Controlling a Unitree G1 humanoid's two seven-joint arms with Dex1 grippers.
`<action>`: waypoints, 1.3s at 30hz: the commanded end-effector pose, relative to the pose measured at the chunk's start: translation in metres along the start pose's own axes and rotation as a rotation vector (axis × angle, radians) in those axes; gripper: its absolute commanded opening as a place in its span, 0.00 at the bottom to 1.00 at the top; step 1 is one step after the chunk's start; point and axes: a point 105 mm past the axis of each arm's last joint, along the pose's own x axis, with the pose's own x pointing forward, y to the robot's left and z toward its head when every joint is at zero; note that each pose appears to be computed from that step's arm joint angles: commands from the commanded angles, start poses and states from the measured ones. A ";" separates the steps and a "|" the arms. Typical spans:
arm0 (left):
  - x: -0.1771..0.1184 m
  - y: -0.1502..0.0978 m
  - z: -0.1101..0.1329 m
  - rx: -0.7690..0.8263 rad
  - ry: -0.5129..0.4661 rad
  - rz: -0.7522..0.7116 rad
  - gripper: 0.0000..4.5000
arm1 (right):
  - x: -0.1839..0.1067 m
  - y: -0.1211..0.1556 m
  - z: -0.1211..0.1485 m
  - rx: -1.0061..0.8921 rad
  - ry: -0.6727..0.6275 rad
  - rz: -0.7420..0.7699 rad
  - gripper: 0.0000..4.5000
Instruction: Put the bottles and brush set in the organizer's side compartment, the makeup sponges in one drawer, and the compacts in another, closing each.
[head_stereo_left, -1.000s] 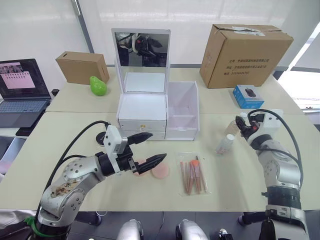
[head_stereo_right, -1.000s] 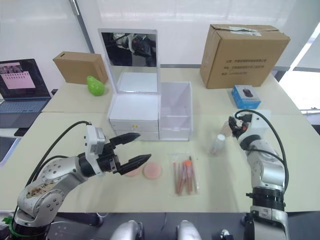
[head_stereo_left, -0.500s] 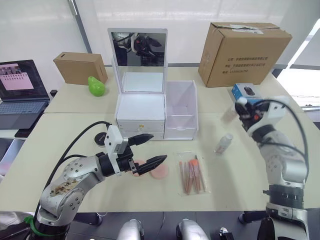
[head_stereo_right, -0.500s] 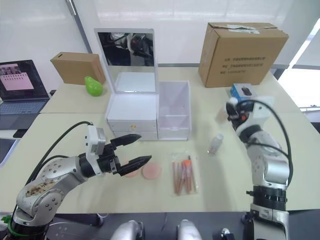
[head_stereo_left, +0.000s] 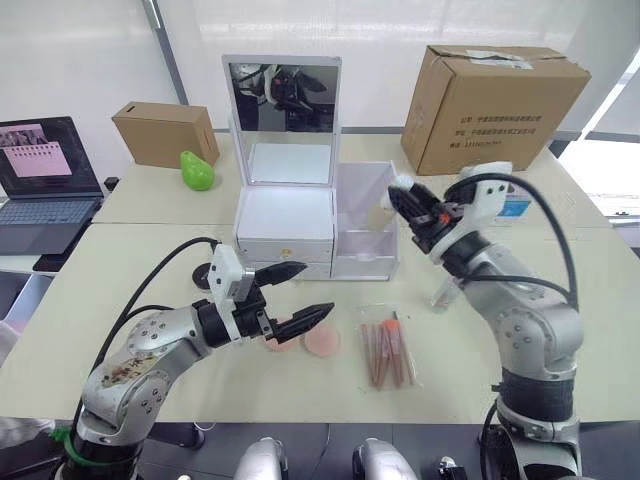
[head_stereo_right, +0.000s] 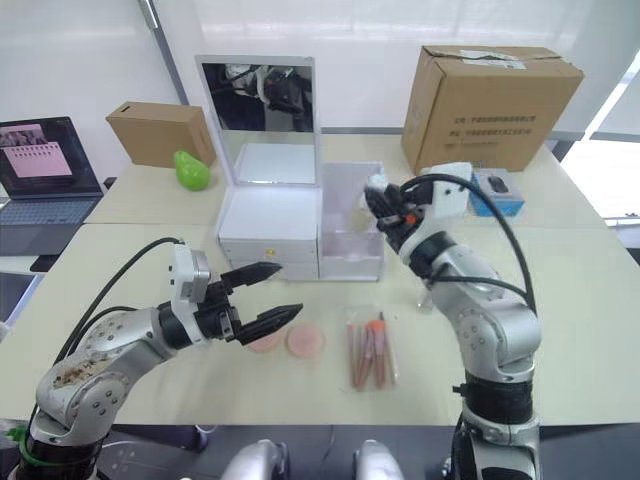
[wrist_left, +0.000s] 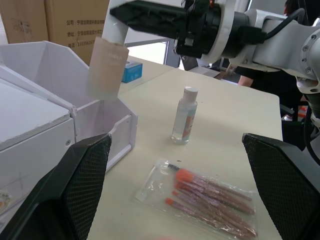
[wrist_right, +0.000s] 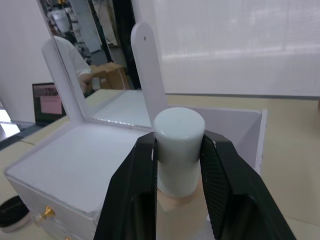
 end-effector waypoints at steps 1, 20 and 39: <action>0.001 -0.001 0.009 0.035 -0.037 -0.010 1.00 | 0.002 0.000 0.003 -0.055 -0.025 -0.014 0.20; -0.006 0.000 0.005 0.038 -0.033 0.011 1.00 | 0.021 -0.011 -0.019 -0.091 0.003 -0.038 0.20; -0.005 -0.001 0.010 0.051 -0.035 0.014 1.00 | 0.016 -0.018 -0.044 -0.214 0.067 -0.043 0.20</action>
